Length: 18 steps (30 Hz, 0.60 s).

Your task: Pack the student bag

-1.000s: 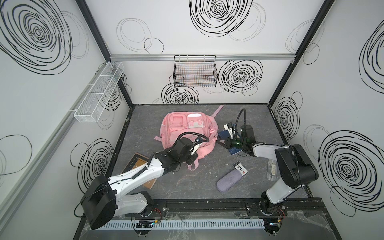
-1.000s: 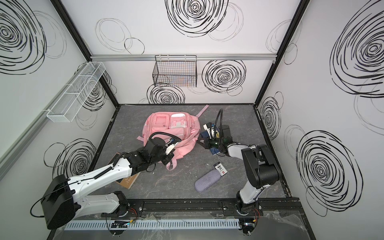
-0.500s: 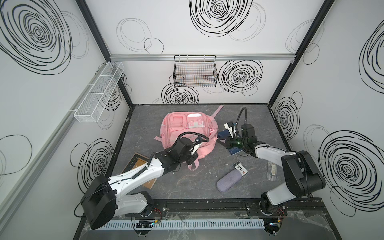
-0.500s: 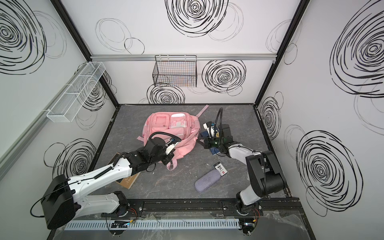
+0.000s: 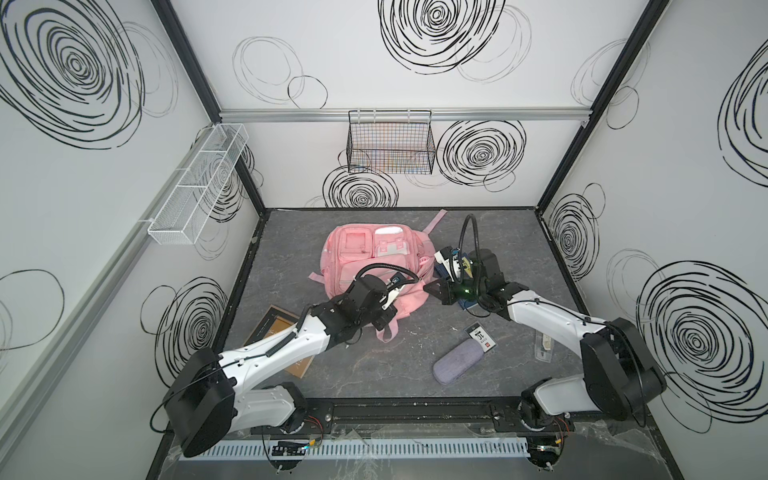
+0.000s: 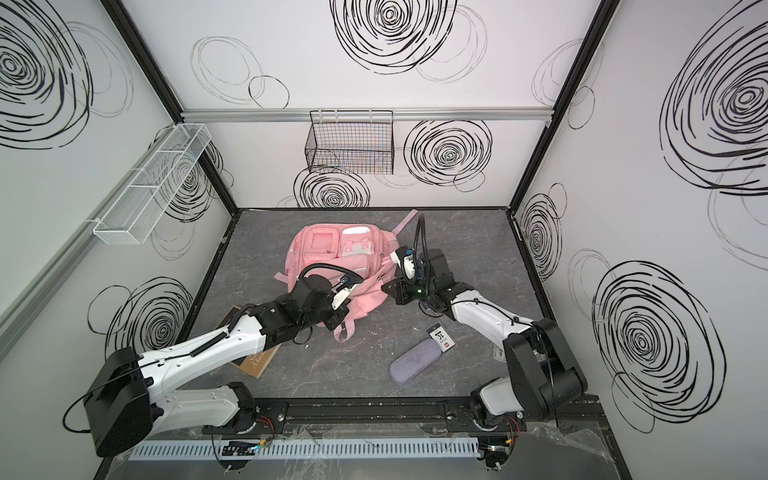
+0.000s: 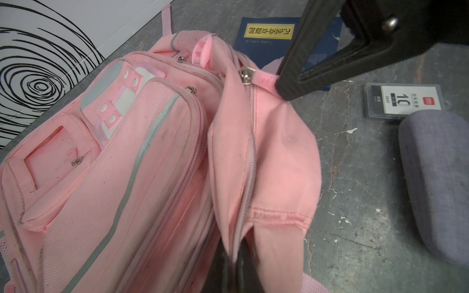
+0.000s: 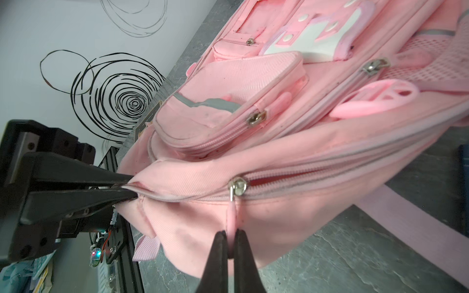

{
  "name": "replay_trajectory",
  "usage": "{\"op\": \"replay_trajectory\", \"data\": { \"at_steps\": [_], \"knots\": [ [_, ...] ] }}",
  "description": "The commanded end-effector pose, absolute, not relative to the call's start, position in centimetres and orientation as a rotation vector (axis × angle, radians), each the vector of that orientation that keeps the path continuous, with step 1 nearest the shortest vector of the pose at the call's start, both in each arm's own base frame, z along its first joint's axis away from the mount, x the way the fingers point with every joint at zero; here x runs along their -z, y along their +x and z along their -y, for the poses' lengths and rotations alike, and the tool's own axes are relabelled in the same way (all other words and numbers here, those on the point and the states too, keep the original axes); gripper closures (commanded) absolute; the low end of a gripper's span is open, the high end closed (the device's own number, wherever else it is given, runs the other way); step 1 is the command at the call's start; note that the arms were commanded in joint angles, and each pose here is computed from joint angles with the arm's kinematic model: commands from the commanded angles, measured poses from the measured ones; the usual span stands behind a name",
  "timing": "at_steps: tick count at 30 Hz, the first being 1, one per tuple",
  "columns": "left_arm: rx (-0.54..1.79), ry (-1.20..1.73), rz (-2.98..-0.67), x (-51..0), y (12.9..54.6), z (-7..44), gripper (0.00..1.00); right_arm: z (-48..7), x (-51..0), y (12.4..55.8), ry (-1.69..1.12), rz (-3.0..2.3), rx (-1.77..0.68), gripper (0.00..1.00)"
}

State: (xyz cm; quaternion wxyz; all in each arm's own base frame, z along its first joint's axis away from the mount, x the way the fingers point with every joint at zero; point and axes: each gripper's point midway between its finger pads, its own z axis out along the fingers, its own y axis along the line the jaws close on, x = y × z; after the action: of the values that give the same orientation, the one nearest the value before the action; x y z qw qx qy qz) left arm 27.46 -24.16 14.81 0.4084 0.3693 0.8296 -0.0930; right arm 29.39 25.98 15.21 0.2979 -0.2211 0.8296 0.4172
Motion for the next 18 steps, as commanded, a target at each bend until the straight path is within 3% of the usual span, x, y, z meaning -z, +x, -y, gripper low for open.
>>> {"op": "replay_trajectory", "data": {
  "at_steps": [1, 5, 7, 8, 12, 18],
  "knots": [
    [0.296, 0.853, -2.002, -17.9, 28.8, 25.6, 1.0, -28.0, -19.1, 27.8, -0.685, -2.085, -1.196, 1.0],
    [0.343, 0.861, -1.995, -18.1, 28.5, 26.1, 0.98, -28.9, -19.7, 26.5, -0.718, -2.064, -1.243, 1.0],
    [0.392, 0.871, -1.978, -18.8, 28.1, 26.6, 0.66, -28.7, -19.3, 26.6, -0.709, -2.072, -1.228, 1.0],
    [0.41, 0.873, -1.97, -19.1, 28.0, 26.7, 0.55, -28.5, -19.0, 26.8, -0.703, -2.083, -1.206, 1.0],
    [0.508, 0.873, -1.907, -21.1, 27.2, 26.7, 0.26, -27.5, -18.1, 27.8, -0.683, -2.129, -1.151, 1.0],
    [0.618, 0.86, -1.899, -23.3, 27.8, 26.3, 0.25, -26.8, -18.6, 28.3, -0.734, -2.126, -1.045, 1.0]
  ]
}}
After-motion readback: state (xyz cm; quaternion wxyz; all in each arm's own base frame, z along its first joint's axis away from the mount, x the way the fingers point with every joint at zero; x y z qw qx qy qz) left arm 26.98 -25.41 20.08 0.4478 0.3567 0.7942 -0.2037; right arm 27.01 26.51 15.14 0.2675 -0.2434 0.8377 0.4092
